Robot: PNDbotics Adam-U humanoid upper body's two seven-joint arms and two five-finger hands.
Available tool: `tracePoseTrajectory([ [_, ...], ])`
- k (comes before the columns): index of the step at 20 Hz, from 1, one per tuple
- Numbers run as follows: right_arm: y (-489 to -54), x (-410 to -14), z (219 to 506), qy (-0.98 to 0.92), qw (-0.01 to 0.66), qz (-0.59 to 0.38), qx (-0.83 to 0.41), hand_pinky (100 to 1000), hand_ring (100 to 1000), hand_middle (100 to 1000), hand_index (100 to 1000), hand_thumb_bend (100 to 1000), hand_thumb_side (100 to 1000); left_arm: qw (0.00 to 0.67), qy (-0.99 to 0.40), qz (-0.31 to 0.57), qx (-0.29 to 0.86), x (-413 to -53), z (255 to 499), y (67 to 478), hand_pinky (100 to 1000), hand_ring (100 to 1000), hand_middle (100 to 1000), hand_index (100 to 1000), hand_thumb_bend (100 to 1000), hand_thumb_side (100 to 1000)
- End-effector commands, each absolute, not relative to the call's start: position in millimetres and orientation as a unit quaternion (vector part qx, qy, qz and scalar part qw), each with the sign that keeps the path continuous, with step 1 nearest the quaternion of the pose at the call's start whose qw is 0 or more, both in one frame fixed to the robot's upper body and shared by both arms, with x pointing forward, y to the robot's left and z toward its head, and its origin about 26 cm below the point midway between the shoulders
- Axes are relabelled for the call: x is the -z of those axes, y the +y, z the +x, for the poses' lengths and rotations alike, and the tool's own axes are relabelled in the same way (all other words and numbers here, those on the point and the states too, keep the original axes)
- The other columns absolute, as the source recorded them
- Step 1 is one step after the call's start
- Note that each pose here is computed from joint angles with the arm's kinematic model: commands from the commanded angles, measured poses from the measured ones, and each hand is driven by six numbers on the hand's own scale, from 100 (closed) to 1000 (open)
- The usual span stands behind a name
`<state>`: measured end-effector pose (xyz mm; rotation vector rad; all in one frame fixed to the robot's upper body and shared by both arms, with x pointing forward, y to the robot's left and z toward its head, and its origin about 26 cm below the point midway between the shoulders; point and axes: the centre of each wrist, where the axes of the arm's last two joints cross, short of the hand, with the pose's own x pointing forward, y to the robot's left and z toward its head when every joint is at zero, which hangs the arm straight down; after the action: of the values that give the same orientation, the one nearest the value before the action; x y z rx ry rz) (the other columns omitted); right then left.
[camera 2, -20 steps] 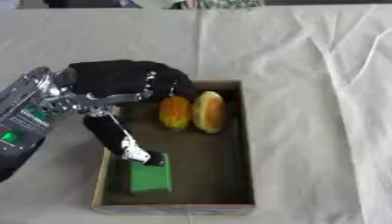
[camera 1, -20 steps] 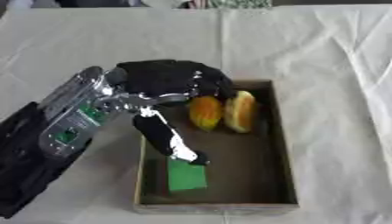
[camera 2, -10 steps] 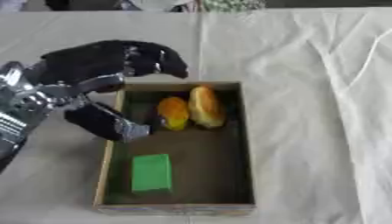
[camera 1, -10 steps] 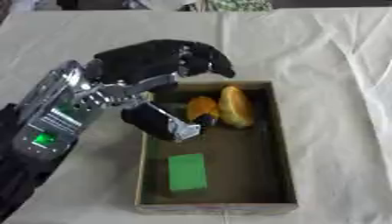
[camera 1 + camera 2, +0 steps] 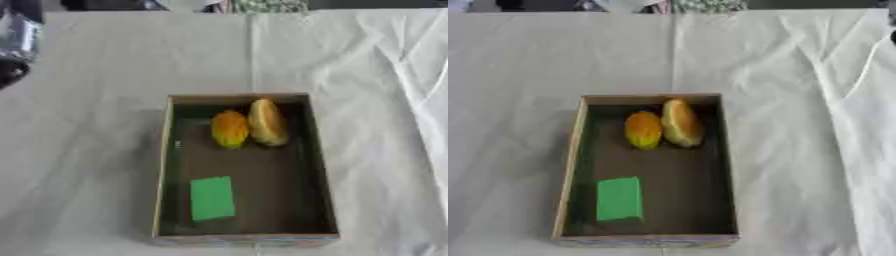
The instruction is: Pick up objects on the table and place them in the box.
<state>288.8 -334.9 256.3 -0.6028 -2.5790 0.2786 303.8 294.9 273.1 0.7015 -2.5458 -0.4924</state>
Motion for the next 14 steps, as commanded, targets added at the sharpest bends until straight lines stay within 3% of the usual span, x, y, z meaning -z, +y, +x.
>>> tracePoseTrajectory([
  [1, -337, -264, 285, -0.944, 0.214, -0.23, -0.104, 878, 775, 702, 759, 100, 447, 0.188, -0.935, 0.283, 0.1, -284, 294, 318, 808, 808, 757, 823, 100, 546],
  [14, -336, -260, 286, -0.949, 0.197, -0.232, -0.082, 872, 773, 701, 759, 100, 438, 0.166, -0.948, 0.272, 0.007, -260, 287, 340, 796, 796, 748, 827, 100, 593],
])
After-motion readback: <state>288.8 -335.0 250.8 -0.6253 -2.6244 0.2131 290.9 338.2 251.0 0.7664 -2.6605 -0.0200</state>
